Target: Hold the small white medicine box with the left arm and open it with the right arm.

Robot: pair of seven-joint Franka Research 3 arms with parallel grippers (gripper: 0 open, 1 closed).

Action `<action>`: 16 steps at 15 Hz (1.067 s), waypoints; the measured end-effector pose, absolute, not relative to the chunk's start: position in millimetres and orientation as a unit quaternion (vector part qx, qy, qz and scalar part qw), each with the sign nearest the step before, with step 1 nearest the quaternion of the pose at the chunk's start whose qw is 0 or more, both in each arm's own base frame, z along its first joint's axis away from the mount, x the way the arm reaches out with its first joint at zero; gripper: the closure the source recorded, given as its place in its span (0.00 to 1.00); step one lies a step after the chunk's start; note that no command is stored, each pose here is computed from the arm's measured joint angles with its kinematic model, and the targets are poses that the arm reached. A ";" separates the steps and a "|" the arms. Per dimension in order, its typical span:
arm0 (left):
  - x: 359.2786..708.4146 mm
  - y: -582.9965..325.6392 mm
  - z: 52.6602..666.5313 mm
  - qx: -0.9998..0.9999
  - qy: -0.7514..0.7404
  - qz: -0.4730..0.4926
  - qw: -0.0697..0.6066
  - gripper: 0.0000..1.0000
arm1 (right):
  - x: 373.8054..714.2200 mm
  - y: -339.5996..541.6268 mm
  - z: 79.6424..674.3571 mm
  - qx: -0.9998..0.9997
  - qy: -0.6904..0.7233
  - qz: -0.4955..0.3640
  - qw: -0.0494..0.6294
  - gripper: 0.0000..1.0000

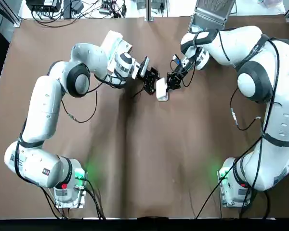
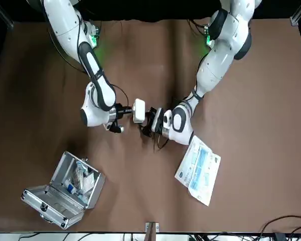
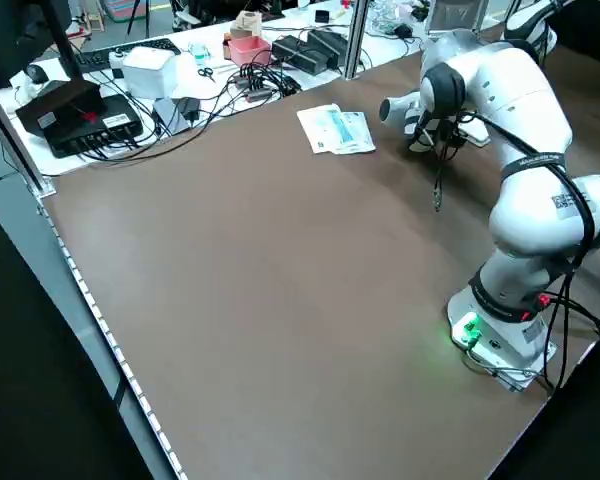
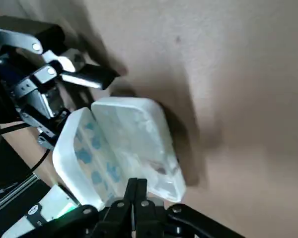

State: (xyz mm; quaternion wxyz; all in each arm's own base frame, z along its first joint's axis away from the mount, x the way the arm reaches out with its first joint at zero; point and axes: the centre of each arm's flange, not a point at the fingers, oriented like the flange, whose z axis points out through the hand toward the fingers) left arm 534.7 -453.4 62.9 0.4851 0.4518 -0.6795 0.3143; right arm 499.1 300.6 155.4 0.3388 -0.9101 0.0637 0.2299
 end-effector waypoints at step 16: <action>539.5 -452.3 64.1 0.454 -0.679 0.320 0.479 0.59 | 497.7 345.1 175.9 -0.899 0.075 0.233 0.363 0.99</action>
